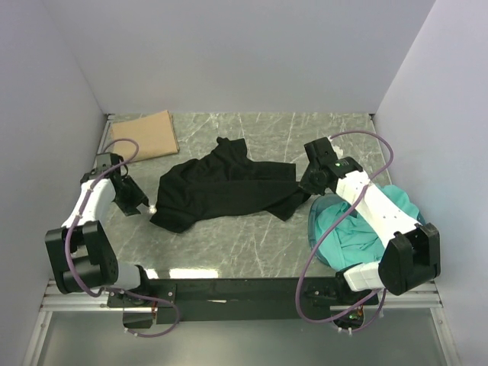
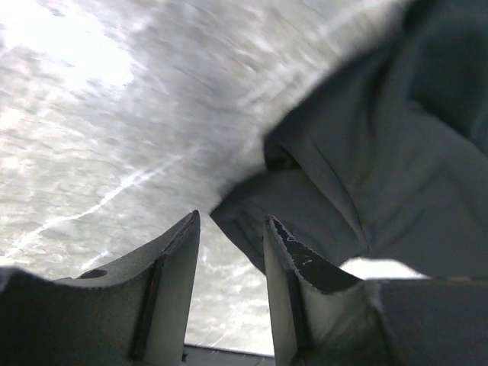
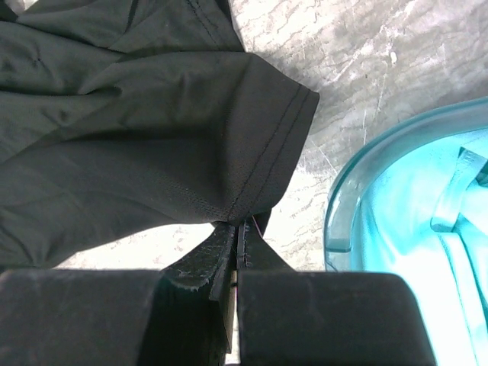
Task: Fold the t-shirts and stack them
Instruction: Flatten the tshirt out
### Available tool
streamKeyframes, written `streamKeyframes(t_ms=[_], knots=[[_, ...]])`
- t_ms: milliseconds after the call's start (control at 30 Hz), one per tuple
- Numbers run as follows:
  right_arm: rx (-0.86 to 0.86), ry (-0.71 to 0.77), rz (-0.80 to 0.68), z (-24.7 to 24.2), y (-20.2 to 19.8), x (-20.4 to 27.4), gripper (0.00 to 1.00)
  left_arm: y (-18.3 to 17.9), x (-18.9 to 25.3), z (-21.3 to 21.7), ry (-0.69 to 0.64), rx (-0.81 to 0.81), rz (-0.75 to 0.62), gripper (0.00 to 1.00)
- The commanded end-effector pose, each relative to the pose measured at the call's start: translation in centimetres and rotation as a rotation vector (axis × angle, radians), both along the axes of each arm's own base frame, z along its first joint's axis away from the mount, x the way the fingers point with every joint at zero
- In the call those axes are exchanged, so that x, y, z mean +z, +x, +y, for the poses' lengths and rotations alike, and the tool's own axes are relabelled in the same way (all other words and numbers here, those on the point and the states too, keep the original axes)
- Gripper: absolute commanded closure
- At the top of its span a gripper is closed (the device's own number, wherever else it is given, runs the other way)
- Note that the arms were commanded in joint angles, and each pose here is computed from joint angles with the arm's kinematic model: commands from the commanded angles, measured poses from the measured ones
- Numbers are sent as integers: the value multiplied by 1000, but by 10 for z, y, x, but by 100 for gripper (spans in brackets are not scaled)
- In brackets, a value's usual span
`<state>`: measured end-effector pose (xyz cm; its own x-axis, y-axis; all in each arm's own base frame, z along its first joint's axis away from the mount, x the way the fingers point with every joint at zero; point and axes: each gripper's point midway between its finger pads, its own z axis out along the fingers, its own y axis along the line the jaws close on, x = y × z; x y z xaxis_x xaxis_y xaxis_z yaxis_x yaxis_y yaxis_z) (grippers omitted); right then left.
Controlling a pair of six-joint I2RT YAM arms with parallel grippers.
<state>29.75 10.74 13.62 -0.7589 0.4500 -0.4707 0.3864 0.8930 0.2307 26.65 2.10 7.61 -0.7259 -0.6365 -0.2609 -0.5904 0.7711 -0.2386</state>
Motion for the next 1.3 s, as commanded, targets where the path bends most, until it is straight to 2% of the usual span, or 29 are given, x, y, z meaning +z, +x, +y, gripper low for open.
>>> streamKeyframes(t_ms=[0, 167, 467, 700, 1267], knots=[[-15, 11, -33, 2, 6, 1, 100, 6, -11, 8, -17, 86, -7, 56], [-17, 14, -34, 2, 5, -1, 100, 3, -35, 7, -63, 120, 36, 58], [-12, 11, -30, 3, 7, -4, 100, 7, -44, 0, -108, 106, 32, 58], [-11, 13, -26, 5, 10, -4, 100, -4, -53, -10, -150, 94, 56, 60], [-6, 17, -23, 7, 14, 1, 100, -18, -39, -22, -198, 79, 72, 59]])
